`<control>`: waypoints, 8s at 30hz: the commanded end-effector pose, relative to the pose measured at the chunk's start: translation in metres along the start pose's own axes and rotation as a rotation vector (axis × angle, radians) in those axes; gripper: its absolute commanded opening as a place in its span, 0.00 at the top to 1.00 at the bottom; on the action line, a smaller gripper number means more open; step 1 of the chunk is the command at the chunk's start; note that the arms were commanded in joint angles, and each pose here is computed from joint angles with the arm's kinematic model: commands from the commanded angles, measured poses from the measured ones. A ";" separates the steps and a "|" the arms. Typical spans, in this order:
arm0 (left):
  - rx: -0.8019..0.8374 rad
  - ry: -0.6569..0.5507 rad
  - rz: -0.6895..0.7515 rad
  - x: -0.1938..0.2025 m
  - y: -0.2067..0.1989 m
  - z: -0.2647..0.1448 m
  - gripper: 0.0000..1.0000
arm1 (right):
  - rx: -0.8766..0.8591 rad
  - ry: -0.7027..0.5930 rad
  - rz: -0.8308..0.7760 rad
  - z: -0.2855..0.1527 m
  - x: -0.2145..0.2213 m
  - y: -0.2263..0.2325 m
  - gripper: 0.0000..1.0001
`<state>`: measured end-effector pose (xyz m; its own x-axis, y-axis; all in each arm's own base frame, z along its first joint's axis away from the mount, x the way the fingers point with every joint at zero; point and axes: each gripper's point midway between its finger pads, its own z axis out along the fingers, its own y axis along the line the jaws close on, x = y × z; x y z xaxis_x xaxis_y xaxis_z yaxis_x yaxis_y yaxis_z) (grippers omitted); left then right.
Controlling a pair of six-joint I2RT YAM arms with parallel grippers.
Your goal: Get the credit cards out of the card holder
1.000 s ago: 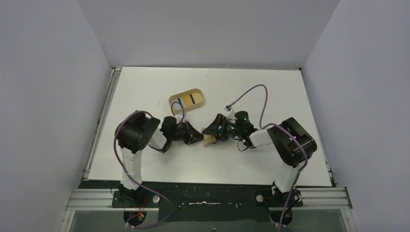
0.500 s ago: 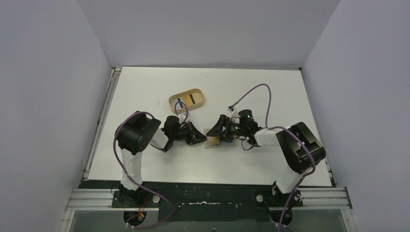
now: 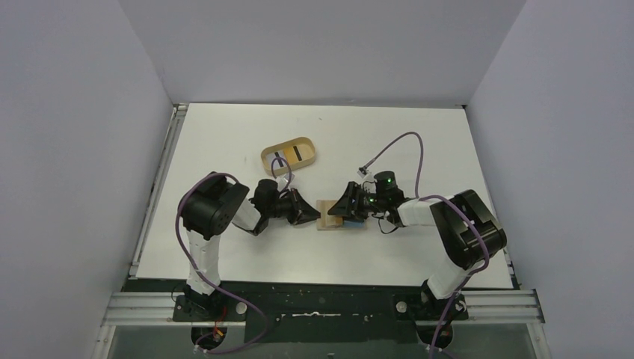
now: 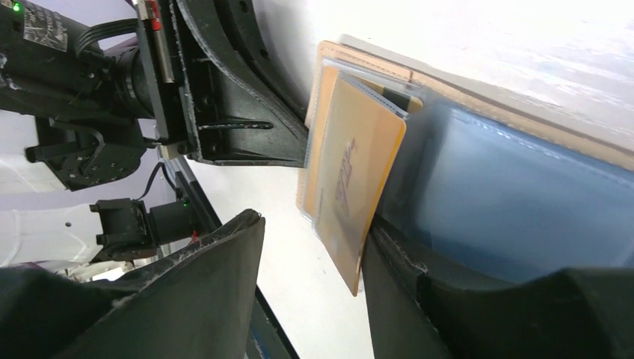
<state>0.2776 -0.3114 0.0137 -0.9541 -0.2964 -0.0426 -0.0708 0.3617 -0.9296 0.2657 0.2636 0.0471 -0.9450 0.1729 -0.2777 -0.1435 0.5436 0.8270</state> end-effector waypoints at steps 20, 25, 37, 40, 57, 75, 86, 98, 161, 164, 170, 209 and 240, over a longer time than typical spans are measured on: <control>-0.068 0.022 0.003 0.006 0.016 0.000 1.00 | -0.120 -0.081 -0.043 -0.019 -0.024 0.020 0.53; -0.065 0.023 0.006 0.005 0.014 0.001 1.00 | -0.142 -0.091 -0.044 -0.017 -0.029 0.027 0.52; -0.070 0.026 0.007 0.005 0.014 0.001 1.00 | -0.097 -0.063 -0.016 0.003 -0.016 0.007 0.51; -0.069 0.026 0.008 0.005 0.013 0.001 1.00 | -0.072 -0.046 0.003 0.011 -0.008 -0.001 0.51; -0.075 0.020 0.002 0.005 0.017 0.001 1.00 | -0.447 -0.115 0.095 0.024 -0.010 0.073 0.51; -0.098 0.023 0.011 0.006 0.023 -0.002 1.00 | -0.398 -0.093 0.076 0.015 -0.015 0.086 0.52; -0.100 0.023 0.010 0.004 0.024 -0.002 1.00 | -0.255 -0.082 -0.006 -0.008 -0.028 0.079 0.52; -0.103 0.027 0.008 0.005 0.025 -0.002 1.00 | -0.167 -0.055 0.006 -0.014 -0.017 0.050 0.53; -0.126 0.068 0.009 0.011 0.031 -0.001 1.00 | 0.268 0.017 0.056 -0.028 0.016 -0.081 0.76; -0.126 0.069 0.010 0.011 0.031 -0.001 1.00 | 0.264 0.019 0.059 -0.028 0.017 -0.080 0.83; -0.123 0.071 0.011 0.011 0.030 -0.001 1.00 | 0.267 0.006 0.061 -0.036 0.014 -0.077 0.84; -0.353 -0.347 0.038 -0.012 0.052 -0.097 1.00 | 0.142 -0.036 -0.434 0.031 -0.184 0.130 1.00; -0.460 -0.290 0.096 -0.026 0.059 -0.109 1.00 | 0.218 0.003 -0.399 0.133 -0.222 0.073 1.00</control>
<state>0.2668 -0.1969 0.0128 -0.8425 -0.4702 -0.2629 -0.1606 0.6851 -0.7106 0.4901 0.3734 0.0877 -0.8570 -0.1158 -0.5021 -0.4163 0.7299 0.5422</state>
